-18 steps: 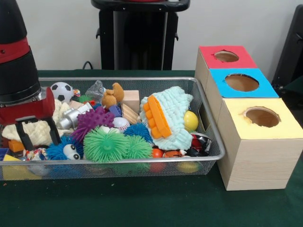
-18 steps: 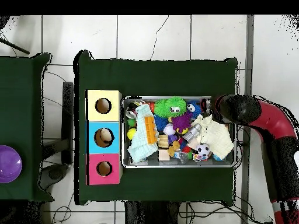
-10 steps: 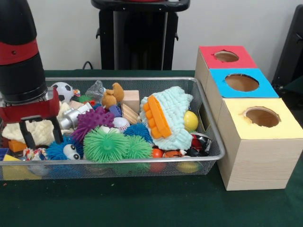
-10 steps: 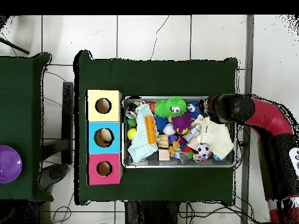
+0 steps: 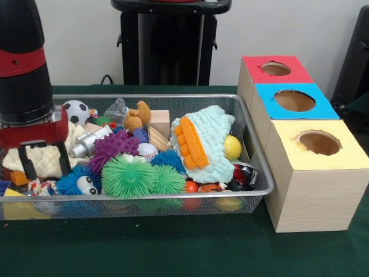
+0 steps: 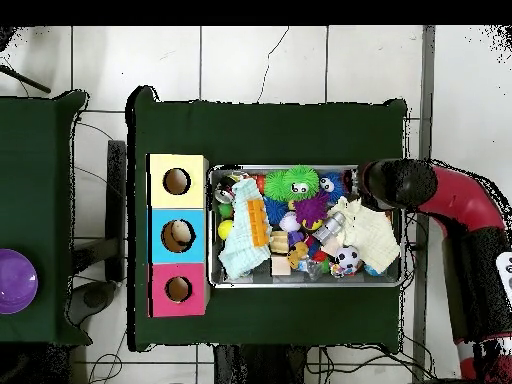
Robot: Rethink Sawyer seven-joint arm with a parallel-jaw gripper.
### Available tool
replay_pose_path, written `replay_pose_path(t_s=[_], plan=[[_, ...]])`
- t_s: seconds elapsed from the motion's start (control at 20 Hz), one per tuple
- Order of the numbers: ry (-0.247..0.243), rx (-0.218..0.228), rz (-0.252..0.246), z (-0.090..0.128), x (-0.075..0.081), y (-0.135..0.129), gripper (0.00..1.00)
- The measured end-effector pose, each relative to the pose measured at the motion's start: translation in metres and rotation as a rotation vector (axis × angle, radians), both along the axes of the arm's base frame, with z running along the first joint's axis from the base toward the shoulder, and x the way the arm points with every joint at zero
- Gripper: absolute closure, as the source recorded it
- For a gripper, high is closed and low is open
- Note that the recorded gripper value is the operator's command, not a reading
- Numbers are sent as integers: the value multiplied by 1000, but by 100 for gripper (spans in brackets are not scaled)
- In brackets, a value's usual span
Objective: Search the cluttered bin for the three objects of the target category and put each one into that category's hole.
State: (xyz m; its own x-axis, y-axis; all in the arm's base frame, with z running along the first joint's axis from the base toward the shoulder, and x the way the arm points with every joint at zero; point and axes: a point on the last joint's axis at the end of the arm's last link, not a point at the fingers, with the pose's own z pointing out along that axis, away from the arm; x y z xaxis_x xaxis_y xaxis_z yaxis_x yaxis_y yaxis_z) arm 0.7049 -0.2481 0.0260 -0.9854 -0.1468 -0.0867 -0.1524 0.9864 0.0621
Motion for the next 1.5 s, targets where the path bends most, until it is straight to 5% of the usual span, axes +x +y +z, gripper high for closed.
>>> replay_pose_path(t_s=[0.9, 1.5], plan=[[14, -20, -66, -32, -11, -39, 0], [-48, -68, -41, -51, -5, -25, 0]])
